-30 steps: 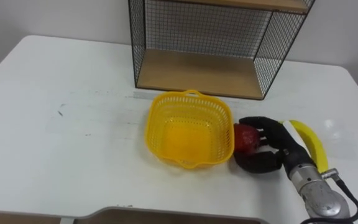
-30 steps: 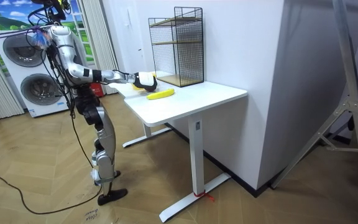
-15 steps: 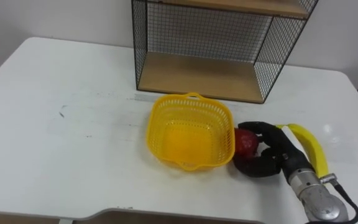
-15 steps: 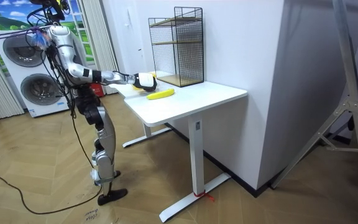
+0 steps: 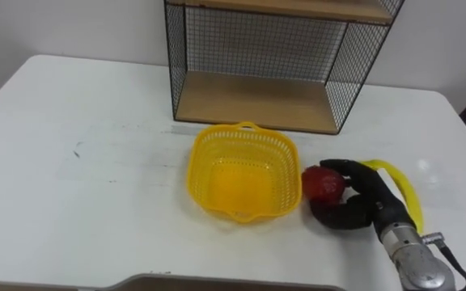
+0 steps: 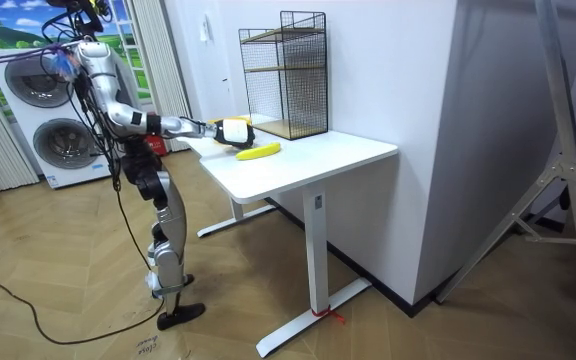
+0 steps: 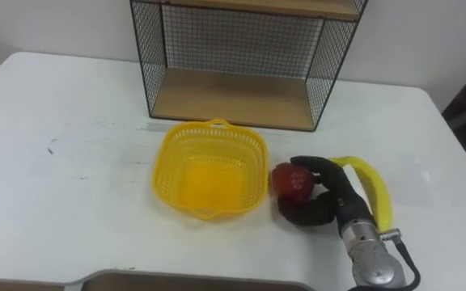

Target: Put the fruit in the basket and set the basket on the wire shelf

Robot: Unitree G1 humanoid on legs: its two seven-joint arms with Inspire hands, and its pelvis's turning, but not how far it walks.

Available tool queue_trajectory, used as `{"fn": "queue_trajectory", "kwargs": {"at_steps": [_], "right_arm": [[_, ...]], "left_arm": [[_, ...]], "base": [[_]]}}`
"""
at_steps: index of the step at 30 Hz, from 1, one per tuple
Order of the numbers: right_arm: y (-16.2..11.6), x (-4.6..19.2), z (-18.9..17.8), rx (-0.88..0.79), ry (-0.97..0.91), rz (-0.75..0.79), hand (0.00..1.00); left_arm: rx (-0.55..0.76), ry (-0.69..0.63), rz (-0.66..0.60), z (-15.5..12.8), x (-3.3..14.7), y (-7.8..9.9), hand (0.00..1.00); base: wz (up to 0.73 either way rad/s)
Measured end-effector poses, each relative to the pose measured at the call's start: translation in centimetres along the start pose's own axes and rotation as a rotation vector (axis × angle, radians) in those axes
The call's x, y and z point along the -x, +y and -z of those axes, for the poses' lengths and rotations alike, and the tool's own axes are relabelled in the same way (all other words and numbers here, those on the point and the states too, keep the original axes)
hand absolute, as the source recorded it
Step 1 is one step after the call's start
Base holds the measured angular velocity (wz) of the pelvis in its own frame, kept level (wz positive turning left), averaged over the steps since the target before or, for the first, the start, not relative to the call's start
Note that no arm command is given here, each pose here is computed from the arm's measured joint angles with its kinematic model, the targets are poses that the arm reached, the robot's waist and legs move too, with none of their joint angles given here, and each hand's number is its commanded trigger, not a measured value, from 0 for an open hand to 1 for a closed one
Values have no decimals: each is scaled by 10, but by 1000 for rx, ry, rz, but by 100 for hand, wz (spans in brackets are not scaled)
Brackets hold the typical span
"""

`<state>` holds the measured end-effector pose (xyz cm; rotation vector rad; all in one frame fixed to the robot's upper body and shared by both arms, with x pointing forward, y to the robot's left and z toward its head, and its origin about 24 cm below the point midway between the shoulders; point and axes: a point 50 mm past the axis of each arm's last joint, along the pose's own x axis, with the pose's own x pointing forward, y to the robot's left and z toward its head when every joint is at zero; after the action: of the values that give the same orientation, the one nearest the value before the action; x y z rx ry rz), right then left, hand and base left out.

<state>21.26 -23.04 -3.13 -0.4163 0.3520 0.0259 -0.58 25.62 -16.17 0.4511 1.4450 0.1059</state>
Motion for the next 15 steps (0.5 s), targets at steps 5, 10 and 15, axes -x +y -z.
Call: {"fn": "queue_trajectory", "kwargs": {"at_steps": [5,10,15], "right_arm": [[-9,0,2,-12,15,41,100],[-22,2,4,-28,25,107,100],[-41,4,1,-42,12,226,100]], "left_arm": [[2,25,3,6,1,-1,0],[23,41,6,11,2,-4,0],[56,50,0,14,2,-2,0]], "base": [[0],[-2],[-2]]}}
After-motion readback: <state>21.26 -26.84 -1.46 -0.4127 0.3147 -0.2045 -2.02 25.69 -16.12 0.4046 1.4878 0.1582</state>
